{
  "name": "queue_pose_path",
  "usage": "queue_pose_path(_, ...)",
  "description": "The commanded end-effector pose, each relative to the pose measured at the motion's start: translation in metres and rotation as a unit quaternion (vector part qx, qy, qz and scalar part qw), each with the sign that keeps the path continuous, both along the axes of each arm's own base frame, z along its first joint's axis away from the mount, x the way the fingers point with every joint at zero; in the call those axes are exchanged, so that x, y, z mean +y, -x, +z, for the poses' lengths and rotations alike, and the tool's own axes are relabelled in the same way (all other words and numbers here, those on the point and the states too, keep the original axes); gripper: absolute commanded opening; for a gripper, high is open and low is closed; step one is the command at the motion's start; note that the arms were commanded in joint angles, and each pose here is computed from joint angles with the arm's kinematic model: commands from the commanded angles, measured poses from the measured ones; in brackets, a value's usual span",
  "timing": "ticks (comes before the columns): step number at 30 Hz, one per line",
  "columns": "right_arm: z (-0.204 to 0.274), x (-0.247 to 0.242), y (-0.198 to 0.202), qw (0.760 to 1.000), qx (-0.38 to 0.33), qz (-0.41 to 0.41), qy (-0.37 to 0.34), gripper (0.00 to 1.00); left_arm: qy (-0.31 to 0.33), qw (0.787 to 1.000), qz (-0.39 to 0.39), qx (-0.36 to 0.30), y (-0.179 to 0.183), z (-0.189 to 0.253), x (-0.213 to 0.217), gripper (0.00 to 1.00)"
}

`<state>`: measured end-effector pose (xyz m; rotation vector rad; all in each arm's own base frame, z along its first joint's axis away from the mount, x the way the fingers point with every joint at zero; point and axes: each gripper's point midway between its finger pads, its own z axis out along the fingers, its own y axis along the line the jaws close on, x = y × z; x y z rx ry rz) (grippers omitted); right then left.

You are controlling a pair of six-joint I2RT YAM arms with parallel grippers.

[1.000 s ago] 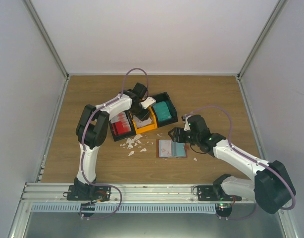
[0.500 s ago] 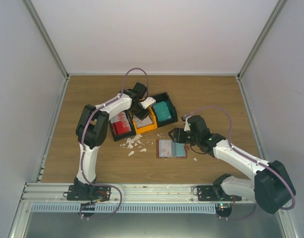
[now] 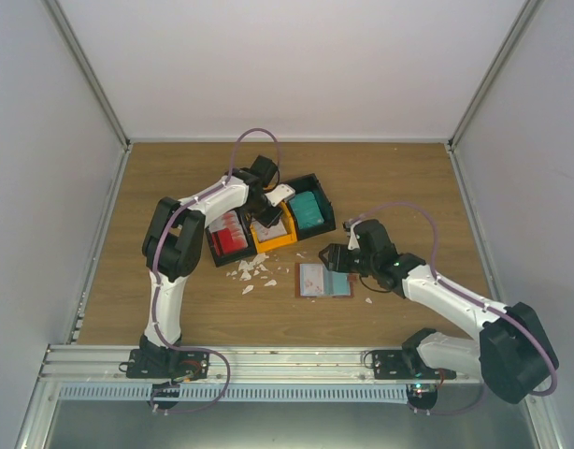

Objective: Put the credit cards into the card holder
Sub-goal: Pick up the credit card from the storage box.

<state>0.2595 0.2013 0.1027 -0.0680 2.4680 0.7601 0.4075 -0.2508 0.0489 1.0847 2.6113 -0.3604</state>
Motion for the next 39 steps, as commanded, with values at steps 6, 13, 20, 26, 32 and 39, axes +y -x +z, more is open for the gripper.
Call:
queue_pose_path(6,0.001,-0.003,-0.002,1.0,-0.007,-0.011,-0.007,0.62,-0.015,1.0,0.0,0.009,0.008,-0.006,0.001,0.25)
queue_pose_path(13,0.001,-0.002,-0.003,1.0,-0.007,-0.011,-0.006,0.62,-0.015,1.0,-0.006,0.02,0.015,-0.009,-0.002,0.2)
queue_pose_path(20,-0.007,0.001,-0.01,1.0,0.001,-0.009,0.007,0.62,-0.015,0.999,-0.016,0.029,0.024,-0.008,-0.005,0.12)
queue_pose_path(26,-0.023,0.009,-0.027,0.999,0.004,0.005,0.049,0.55,-0.022,0.999,-0.015,0.036,0.029,-0.014,-0.004,0.12)
queue_pose_path(32,-0.04,0.026,-0.049,0.996,-0.006,0.015,0.086,0.53,-0.018,0.999,-0.017,0.036,0.03,-0.013,-0.006,0.1)
queue_pose_path(39,-0.055,0.043,-0.066,0.994,-0.006,0.018,0.104,0.52,-0.022,0.999,-0.014,0.036,0.03,-0.015,-0.005,0.1)
